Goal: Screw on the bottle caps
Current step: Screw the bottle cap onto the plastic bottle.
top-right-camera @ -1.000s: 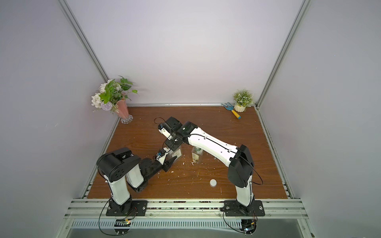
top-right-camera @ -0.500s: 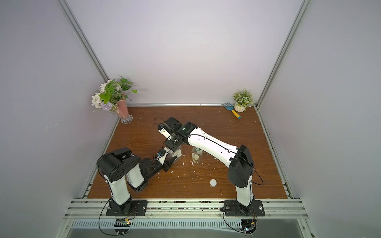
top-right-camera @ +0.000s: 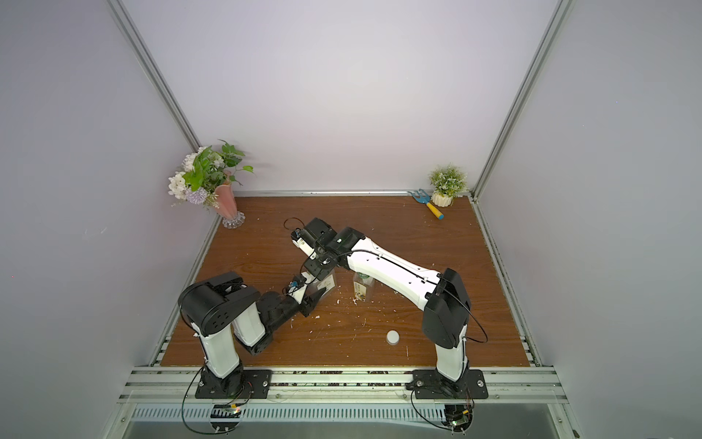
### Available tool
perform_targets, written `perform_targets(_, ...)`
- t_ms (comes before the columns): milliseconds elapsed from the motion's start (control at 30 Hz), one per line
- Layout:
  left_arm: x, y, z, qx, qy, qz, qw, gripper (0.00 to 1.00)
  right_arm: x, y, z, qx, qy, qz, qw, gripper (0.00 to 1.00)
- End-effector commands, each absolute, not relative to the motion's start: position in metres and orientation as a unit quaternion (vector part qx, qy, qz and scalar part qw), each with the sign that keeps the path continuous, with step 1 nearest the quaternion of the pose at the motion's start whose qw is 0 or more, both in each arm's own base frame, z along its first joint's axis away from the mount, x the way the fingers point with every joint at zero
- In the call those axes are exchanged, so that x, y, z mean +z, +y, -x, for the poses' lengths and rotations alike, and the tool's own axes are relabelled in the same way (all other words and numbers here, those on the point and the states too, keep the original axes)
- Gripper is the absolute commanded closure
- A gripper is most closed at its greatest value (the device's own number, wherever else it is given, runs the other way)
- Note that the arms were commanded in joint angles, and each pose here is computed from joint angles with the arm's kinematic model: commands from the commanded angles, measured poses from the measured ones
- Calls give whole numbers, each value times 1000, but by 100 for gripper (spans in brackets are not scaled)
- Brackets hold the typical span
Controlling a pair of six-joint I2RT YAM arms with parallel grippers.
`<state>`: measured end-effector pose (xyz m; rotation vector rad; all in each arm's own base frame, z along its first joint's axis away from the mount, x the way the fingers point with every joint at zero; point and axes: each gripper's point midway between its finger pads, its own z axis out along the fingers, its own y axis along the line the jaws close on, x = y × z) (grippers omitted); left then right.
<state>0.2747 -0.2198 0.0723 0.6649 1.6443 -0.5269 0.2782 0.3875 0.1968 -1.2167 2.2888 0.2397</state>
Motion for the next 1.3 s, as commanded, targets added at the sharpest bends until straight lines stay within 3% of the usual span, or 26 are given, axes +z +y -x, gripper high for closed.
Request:
perform_targets(0,88,-226,-276,-230,684,-291,628,67,190,379,-264,81,851,459,243,53)
perform_targets(1267,84,-228,-276,-226,686,-296,625,67,202,384,-268,80,850,460,245,50)
